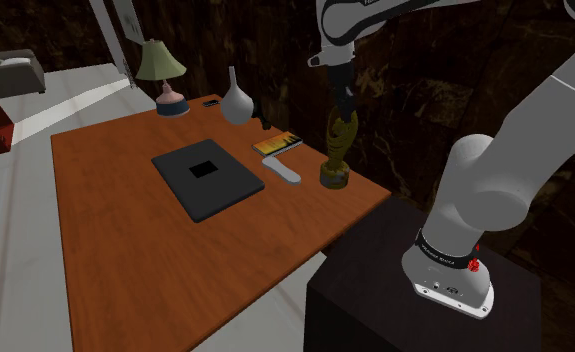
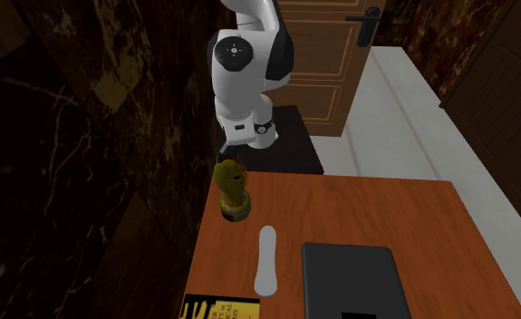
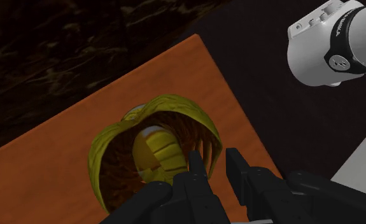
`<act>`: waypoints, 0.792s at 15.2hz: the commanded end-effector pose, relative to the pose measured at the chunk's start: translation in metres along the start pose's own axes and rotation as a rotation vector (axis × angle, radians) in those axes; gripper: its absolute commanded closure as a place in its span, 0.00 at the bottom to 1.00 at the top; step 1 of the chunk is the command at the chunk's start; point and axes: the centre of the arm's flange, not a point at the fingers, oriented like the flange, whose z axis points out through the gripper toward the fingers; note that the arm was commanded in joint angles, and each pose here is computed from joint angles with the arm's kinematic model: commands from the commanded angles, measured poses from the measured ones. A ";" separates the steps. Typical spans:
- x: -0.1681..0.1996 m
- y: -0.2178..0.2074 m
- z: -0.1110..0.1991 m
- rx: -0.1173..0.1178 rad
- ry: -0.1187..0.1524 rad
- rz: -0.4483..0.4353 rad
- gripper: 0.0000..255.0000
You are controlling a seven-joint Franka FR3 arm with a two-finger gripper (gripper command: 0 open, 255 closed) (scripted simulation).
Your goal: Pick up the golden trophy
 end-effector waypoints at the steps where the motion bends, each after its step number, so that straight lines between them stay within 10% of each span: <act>1: 0.000 0.000 0.000 0.000 0.000 0.000 1.00; 12: -0.005 -0.004 -0.026 0.000 0.000 0.000 1.00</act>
